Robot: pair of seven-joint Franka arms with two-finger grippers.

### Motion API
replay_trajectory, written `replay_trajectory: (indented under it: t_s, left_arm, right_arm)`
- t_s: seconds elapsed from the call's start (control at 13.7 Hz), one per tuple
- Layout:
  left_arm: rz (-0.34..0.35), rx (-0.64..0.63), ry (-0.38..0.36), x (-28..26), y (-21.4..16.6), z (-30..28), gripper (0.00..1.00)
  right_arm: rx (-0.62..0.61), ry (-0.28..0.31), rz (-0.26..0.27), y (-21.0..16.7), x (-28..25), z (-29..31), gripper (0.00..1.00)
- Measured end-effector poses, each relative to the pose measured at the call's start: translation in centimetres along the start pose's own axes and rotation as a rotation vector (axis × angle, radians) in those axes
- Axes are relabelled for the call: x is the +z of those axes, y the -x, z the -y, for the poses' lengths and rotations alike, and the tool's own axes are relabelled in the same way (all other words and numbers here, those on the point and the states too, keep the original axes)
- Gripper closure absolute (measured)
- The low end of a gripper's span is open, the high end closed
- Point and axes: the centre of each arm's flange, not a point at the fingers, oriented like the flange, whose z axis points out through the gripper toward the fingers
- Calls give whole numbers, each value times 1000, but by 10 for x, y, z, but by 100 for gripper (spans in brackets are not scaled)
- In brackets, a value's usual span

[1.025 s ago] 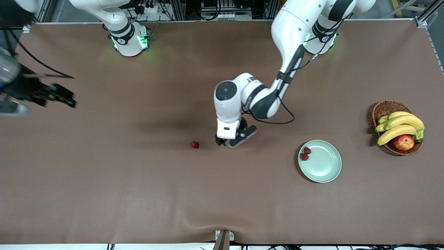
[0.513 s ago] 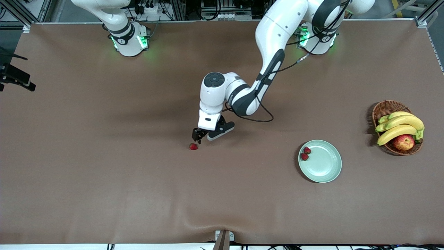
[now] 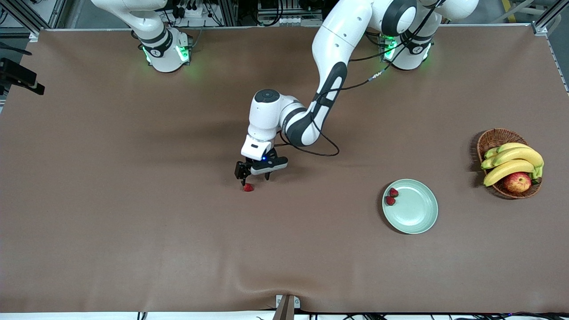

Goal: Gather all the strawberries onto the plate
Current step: 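Lower the left gripper over the third strawberry and grasp it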

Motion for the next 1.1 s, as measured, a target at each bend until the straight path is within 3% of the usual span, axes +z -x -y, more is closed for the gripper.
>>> replay_trajectory:
  t_s: [0.22,0.66,1.1]
  left_arm:
    - [-26,16,38,5,-7,-5,0]
    - [-69,59,67,19,-1,-12,0]
    - [-116,232,44,29,30,-6,0]
  right_arm:
    - [24,-8,52,7,4,-12,0]
    - [7,-4,31,8,-4,-3,0]
    - [-25,5,3,-2,-2,14,0]
